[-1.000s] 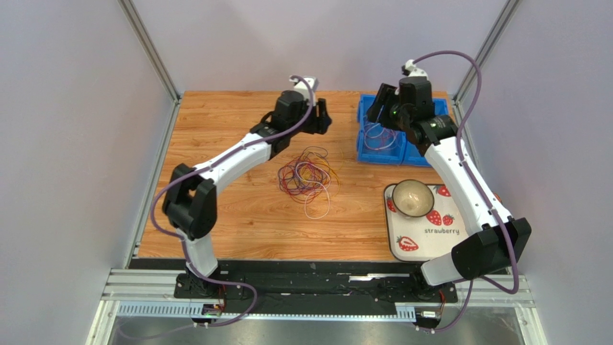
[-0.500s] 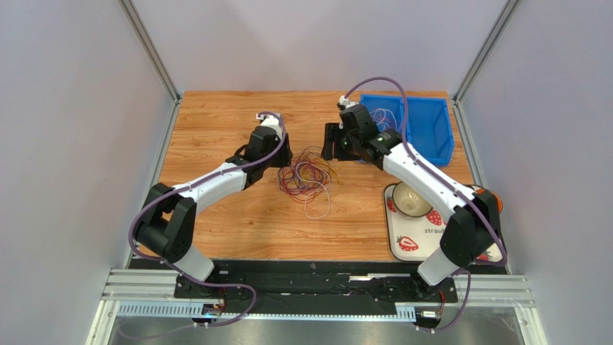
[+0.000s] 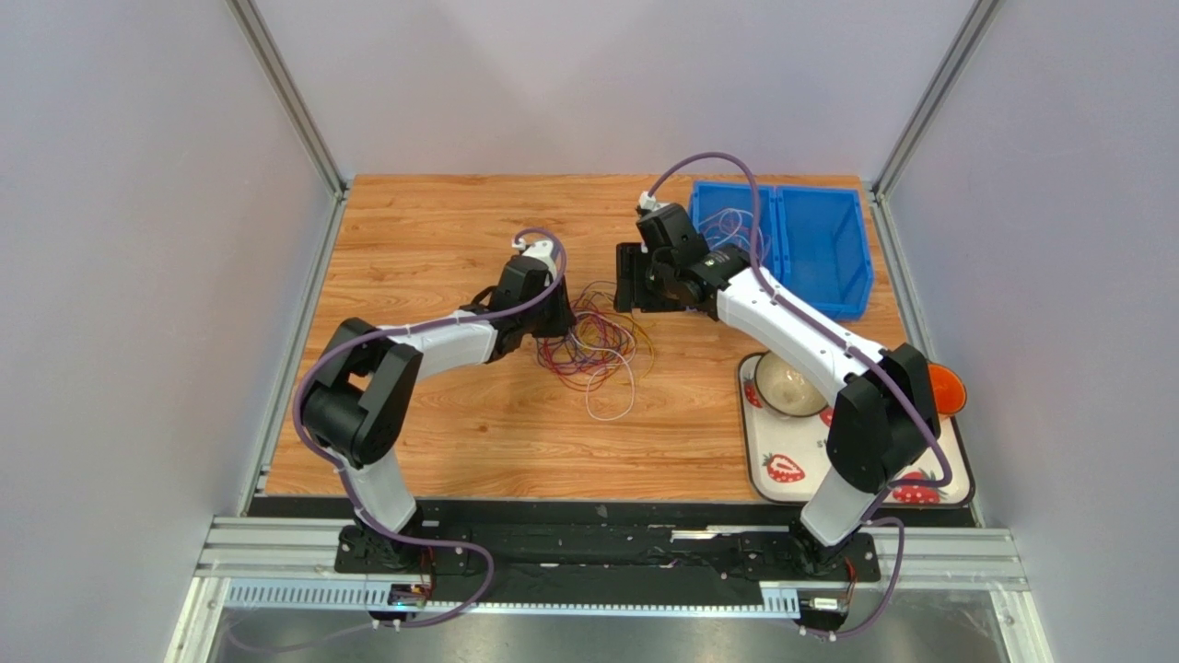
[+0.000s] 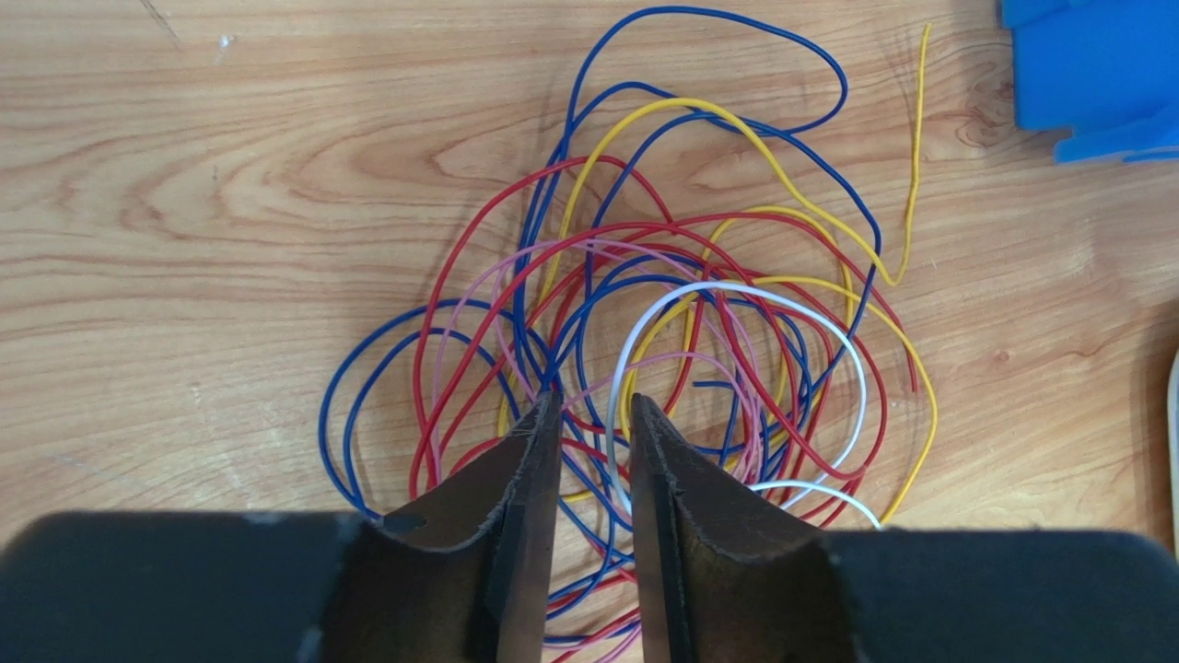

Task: Untangle the cables

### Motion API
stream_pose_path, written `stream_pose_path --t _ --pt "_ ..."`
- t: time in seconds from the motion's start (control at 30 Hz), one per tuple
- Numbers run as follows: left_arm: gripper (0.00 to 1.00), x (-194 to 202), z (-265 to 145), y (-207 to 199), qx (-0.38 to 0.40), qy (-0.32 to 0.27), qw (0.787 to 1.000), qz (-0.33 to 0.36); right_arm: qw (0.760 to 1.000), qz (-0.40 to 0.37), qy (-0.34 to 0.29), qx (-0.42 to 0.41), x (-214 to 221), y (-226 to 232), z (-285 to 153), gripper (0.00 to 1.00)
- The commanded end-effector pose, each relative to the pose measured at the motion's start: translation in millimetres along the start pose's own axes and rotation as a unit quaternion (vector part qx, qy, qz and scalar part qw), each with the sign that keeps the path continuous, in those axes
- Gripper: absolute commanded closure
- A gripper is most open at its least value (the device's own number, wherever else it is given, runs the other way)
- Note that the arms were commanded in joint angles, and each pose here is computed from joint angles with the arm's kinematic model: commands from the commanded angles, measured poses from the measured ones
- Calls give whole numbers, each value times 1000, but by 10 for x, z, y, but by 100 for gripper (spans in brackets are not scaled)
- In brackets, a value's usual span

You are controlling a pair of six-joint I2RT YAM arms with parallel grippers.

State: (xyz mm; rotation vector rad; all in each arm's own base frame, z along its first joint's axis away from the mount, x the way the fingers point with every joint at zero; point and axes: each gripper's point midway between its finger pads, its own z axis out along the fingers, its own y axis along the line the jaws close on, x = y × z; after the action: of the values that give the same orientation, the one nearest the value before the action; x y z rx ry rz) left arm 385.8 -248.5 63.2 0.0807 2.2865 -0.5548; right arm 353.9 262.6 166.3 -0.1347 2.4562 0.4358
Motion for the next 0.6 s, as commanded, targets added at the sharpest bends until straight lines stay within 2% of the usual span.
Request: stream_pose_path --t 0.0,0.1,0.2,0.27,0.57 --pt "69 -178 30 -226 38 -29 999 -9 999 -10 -31 3 -184 28 -91 40" --pt "77 -178 34 -285 41 -28 999 -2 999 -13 -30 4 -175 23 -91 40" --pt "94 -184 32 -309 37 -29 999 4 999 -14 -31 8 -170 3 -103 40" --pt "100 -220 -11 -330 35 -32 999 6 999 -16 -33 9 -176 -4 -129 40" --pt "100 -605 -382 -469 37 -62 997 28 999 -16 -52 1 -242 11 -342 40"
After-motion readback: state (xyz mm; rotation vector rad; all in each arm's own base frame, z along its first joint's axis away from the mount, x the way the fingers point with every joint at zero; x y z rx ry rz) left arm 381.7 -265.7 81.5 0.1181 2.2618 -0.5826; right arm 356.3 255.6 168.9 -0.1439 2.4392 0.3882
